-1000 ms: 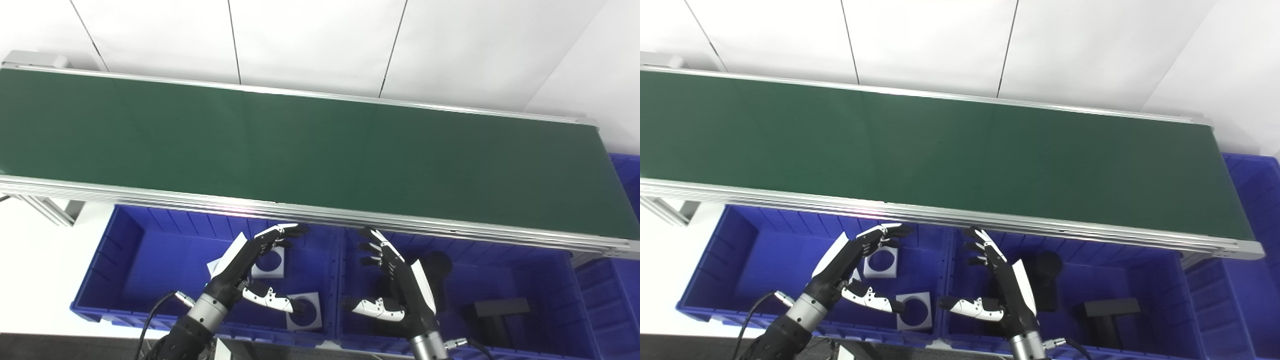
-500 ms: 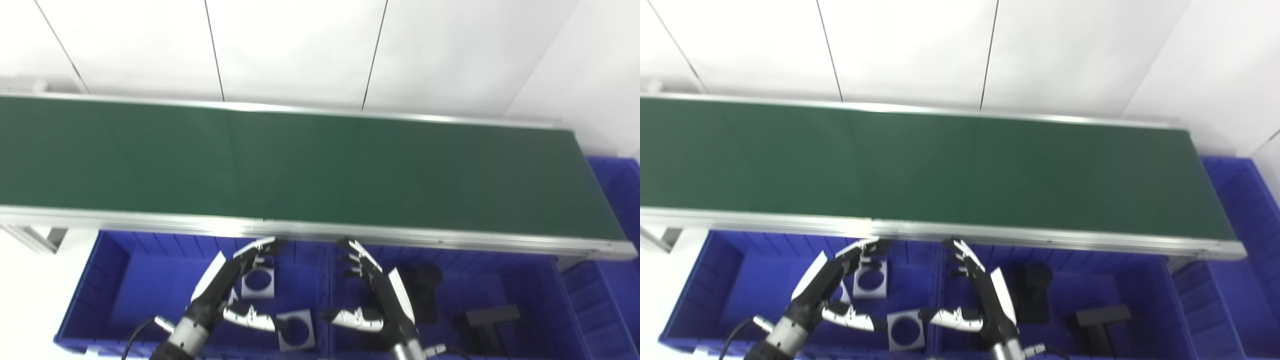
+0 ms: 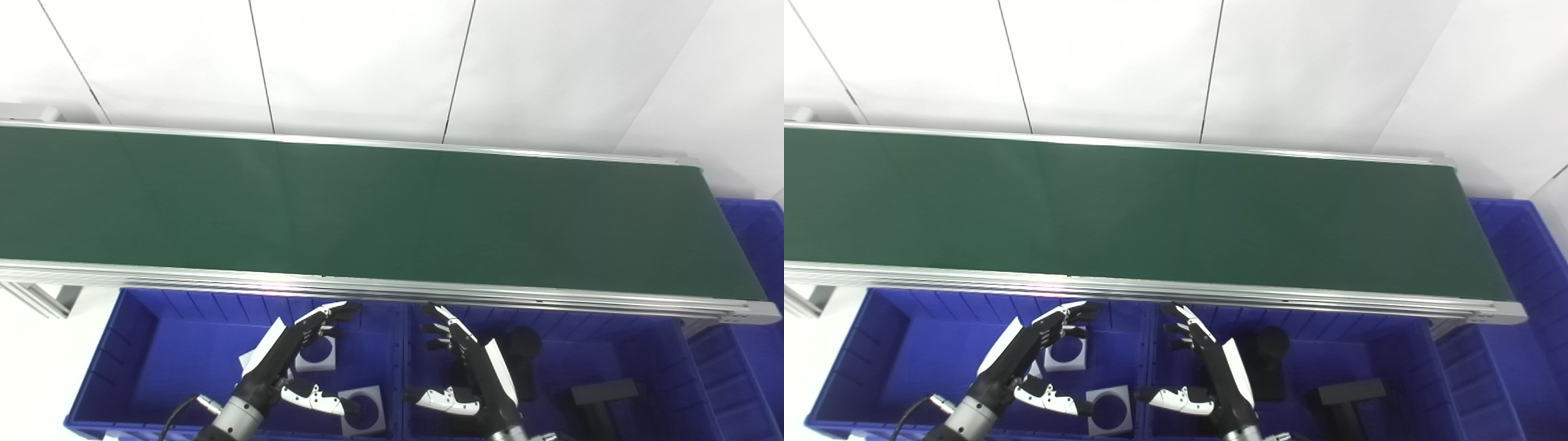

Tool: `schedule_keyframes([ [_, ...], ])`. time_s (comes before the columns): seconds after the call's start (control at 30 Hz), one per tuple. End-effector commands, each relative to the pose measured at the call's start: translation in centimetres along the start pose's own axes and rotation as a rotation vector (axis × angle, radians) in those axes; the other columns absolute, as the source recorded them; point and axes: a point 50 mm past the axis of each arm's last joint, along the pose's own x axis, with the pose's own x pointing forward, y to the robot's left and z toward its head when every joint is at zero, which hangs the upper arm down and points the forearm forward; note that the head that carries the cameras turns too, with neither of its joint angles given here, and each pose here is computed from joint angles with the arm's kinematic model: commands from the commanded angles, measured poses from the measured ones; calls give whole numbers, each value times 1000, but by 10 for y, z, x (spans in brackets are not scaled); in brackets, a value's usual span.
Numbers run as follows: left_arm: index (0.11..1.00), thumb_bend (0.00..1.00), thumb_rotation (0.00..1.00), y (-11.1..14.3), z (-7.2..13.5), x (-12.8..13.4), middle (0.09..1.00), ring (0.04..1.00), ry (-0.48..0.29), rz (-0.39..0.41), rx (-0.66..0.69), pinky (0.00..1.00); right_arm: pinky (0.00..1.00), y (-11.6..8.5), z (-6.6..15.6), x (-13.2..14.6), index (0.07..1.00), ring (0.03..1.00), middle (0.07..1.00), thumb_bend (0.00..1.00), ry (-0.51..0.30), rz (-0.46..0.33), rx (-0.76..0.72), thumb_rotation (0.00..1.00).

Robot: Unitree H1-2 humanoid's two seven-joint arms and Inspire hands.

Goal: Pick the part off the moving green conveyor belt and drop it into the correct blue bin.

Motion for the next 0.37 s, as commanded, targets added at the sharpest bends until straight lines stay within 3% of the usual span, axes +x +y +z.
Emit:
schedule_keyframes([
  [0.0,808,972,94,-3,14,7,850,826,-84,23,2,746,681,-12,11,1,845,782,891,1000,-83,-13,6,472],
  [0.33,820,957,50,-22,17,13,835,793,-89,55,-25,723,696,-34,11,-10,839,802,903,1000,-73,-19,6,460],
])
